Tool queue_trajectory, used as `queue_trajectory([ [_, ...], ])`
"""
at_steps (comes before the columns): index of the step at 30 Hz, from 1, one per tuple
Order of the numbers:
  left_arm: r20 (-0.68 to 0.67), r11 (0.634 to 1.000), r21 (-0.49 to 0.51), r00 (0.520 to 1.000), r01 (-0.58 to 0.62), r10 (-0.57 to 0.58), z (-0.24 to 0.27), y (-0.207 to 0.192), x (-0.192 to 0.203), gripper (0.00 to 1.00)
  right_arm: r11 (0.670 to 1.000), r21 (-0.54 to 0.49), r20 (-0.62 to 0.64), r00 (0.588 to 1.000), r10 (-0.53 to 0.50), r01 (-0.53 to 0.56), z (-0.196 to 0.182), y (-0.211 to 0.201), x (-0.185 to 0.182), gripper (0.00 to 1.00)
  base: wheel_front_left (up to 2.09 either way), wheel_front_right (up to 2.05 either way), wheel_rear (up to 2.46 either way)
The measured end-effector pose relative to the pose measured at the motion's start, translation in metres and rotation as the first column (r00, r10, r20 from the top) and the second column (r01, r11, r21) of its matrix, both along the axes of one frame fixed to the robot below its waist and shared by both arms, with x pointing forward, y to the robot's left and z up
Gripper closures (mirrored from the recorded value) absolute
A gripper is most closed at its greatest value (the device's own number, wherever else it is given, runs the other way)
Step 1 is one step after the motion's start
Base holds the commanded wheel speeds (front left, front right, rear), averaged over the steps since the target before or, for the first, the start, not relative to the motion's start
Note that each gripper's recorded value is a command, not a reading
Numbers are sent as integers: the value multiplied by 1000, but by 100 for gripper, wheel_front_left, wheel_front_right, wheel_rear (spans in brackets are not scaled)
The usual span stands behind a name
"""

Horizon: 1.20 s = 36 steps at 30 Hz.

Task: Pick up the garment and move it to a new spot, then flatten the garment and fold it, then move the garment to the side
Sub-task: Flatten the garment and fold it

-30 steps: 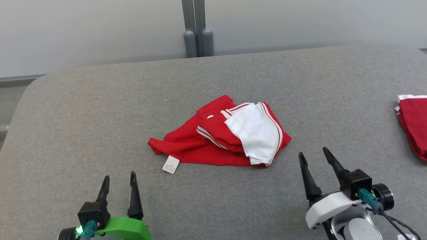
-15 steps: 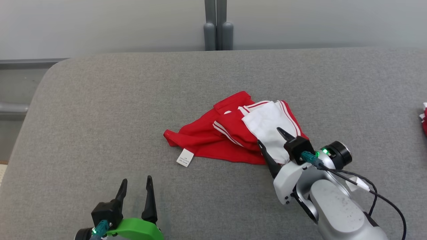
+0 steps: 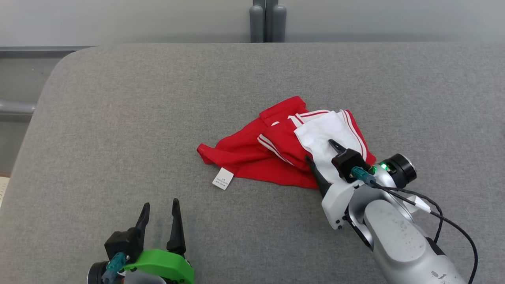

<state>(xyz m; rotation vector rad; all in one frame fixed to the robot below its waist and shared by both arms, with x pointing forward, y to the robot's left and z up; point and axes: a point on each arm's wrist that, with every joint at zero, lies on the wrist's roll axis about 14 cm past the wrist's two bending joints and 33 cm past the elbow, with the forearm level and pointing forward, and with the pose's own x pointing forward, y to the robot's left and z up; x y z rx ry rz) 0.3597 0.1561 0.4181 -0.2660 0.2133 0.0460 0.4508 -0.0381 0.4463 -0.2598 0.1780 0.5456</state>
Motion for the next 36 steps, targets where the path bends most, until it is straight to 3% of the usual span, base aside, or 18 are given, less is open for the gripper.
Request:
queue_trajectory([
  [1,3,1000,-1,1000,3,-3,1,-1,1,0,1000,4,1,1000,-5,5,0,-1,0,13,0,0,0],
  [3,7,1000,-2,1000,11,-11,2,-3,3,0,1000,13,5,1000,-20,20,1,-6,0,57,0,0,0],
  [5,8,1000,-3,1000,19,-19,2,-6,4,0,999,22,5,999,-37,36,2,-10,1,80,0,0,0],
  [6,10,1000,-4,1000,25,-25,2,-7,5,0,999,26,4,999,-47,46,2,-13,1,100,0,0,0],
  [17,34,999,-3,998,45,-45,9,-12,8,0,977,176,87,987,-139,122,35,-32,9,100,0,0,0],
  [25,48,998,-5,997,59,-59,13,-16,7,0,954,268,239,950,-199,133,99,-45,27,100,0,0,0],
  [29,41,998,-15,997,65,-65,12,-18,4,0,958,281,300,943,-147,60,126,-24,38,100,0,0,0],
  [33,32,998,-28,998,57,-56,9,-17,1,0,953,290,386,922,-37,-83,167,20,47,100,0,0,0],
  [36,27,999,-32,999,41,-41,9,-12,-1,0,909,360,438,898,33,-209,205,55,45,100,0,0,0],
])
